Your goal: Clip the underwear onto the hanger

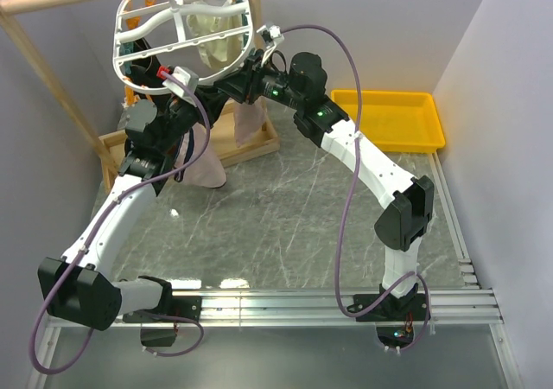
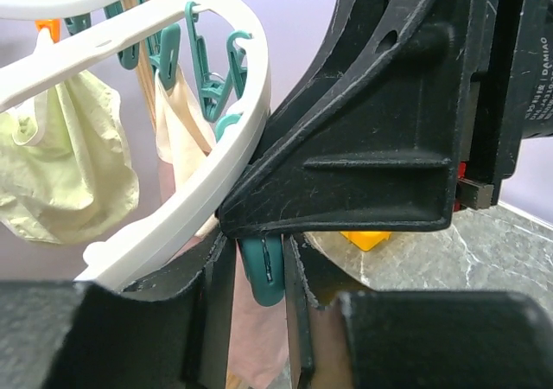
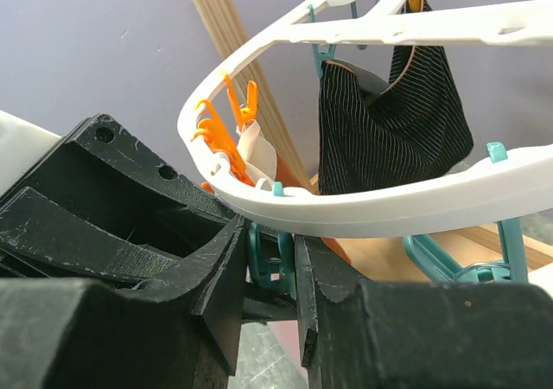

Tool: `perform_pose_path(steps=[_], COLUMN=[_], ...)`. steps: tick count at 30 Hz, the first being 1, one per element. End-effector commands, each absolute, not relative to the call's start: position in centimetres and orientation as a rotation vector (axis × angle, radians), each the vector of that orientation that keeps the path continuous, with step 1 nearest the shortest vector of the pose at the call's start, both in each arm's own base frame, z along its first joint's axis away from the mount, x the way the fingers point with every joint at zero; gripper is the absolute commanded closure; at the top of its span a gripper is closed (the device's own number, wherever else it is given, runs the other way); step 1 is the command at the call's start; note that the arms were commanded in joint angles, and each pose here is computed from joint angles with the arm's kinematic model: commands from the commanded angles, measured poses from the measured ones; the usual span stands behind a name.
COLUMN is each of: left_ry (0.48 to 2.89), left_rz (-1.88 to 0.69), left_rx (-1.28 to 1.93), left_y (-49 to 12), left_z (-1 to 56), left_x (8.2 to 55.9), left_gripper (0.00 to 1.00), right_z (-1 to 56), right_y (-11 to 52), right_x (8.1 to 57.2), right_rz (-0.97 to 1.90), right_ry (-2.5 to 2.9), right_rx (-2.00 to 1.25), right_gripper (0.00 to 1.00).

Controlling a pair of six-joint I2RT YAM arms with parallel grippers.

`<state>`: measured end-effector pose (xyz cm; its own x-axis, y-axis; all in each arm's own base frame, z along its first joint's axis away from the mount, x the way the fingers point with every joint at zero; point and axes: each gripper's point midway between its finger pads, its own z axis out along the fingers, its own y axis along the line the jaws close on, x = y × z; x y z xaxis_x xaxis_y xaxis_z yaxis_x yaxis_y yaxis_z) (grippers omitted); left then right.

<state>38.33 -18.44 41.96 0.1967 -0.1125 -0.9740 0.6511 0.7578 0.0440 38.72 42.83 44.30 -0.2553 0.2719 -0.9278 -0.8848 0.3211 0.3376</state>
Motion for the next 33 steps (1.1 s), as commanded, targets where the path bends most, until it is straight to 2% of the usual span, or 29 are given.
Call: perform_pose_path(steps=[1,2,3,4,5,7,12,15,17,18,19,20,21,22,25,32,33], left_ry=[1.19,1.189,1.197,1.198,1.195,1.195,1.197,1.197,1.198,1.197,1.199,1.201,1.203,1.199,1.192,1.192,1.261], left_rz=[-0.521,-0.522,-0.519,-0.519,-0.517,-0.509,-0.498,-0.495,-0.492,-0.493,-0.493,-0.5,-0.509,-0.519,-0.522,-0.465,-0.47], left_rx=[0.509,0.512,0.511,0.512,0.51,0.512,0.515,0.514,0.51,0.511,0.511,0.512,0.517,0.533,0.583,0.898,0.94], left_y=[-18.2,-18.3,-18.2,-18.2,-18.2,-18.1,-18.0,-18.0,-17.9,-17.9,-17.9,-18.0,-18.0,-18.2,-18.4,-17.5,-16.9], left_z=[44.7,44.7,44.4,44.4,44.5,44.3,44.2,44.1,44.0,44.1,44.1,44.0,44.0,44.0,43.7,41.5,39.9], left_x=[38.3,38.2,38.3,38.3,38.2,38.2,38.2,38.3,38.4,38.3,38.3,38.3,38.1,37.7,36.4,31.6,30.6], left_gripper=[0.9,0.95,0.97,0.99,0.99,1.0,0.99,1.0,1.0,0.99,0.98,0.91,0.84,0.68,0.54,0.44,0.42], right_z=[47.8,47.9,47.9,47.8,47.6,47.4,47.0,46.8,46.8,46.8,46.7,46.8,46.8,47.0,47.0,47.0,47.0], right_y=[41.6,41.7,41.6,41.6,41.6,41.5,41.4,41.5,41.5,41.5,41.5,41.5,41.4,41.3,41.1,40.8,40.8], right_x=[37.8,37.8,37.7,37.8,37.8,37.8,37.9,37.9,37.9,37.9,37.9,37.8,37.9,38.0,38.6,38.9,38.8], right_rz=[1.245,1.247,1.249,1.246,1.242,1.238,1.225,1.225,1.227,1.226,1.227,1.226,1.222,1.218,1.207,1.205,1.206], right_ry=[1.343,1.347,1.352,1.355,1.363,1.373,1.387,1.396,1.399,1.4,1.398,1.393,1.394,1.387,1.388,1.379,1.377], right_rx=[-0.56,-0.556,-0.553,-0.549,-0.549,-0.55,-0.557,-0.561,-0.57,-0.571,-0.572,-0.577,-0.577,-0.574,-0.565,-0.569,-0.57], right_gripper=[0.86,0.8,0.74,0.63,0.59,0.55,0.52,0.58,0.67,0.79,0.84,0.89,1.0,1.0,1.0,1.0,1.0])
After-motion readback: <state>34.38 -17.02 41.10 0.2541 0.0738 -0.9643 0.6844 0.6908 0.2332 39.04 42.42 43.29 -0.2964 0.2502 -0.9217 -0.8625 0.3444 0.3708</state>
